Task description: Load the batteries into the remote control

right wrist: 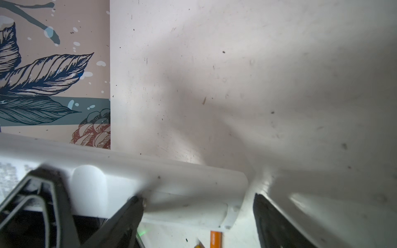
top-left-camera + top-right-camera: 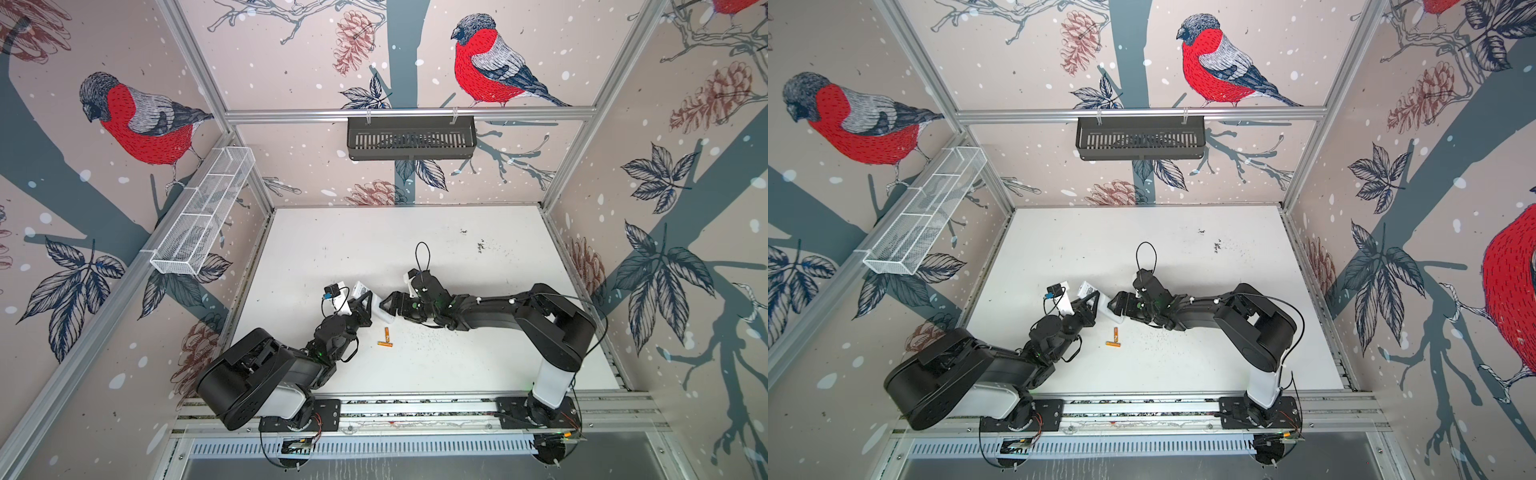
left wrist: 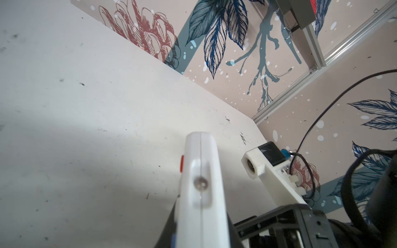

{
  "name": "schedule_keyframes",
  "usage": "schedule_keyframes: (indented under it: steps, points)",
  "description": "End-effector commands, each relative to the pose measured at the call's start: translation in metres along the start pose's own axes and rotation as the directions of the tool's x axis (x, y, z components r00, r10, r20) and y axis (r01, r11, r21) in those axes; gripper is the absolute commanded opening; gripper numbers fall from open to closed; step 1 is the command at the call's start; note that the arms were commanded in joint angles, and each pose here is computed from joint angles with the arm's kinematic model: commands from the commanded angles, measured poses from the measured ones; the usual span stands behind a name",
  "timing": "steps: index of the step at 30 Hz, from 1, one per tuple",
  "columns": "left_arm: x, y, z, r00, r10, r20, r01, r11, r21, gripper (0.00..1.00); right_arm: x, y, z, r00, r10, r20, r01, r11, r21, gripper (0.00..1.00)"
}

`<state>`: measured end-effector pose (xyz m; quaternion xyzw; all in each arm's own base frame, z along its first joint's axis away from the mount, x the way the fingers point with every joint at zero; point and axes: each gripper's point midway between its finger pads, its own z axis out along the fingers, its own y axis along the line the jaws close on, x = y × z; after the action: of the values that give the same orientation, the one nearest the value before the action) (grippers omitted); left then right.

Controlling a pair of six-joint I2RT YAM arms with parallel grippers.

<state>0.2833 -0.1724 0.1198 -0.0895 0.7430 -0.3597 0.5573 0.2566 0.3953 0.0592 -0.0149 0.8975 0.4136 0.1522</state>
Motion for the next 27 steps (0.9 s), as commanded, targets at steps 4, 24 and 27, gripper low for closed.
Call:
schedule_keyframes:
  steps: [4, 24, 27]
  points:
    - [0.008, -0.029, -0.001, 0.996, 0.066, -0.059, -0.057, 0.989, 0.135, 0.00, 0.026, -0.051, 0.005, 0.993, -0.082, -0.090, 0.106, 0.944, 0.312, 0.83]
    - [-0.001, -0.022, -0.001, 0.984, 0.175, -0.034, -0.173, 0.983, 0.059, 0.00, 0.009, -0.055, -0.020, 0.986, -0.153, -0.061, 0.165, 0.911, 0.377, 0.84]
    - [0.000, -0.021, 0.000, 0.984, 0.172, -0.036, -0.170, 0.984, 0.054, 0.00, 0.009, -0.053, -0.023, 0.986, -0.158, -0.054, 0.166, 0.914, 0.369, 0.84]
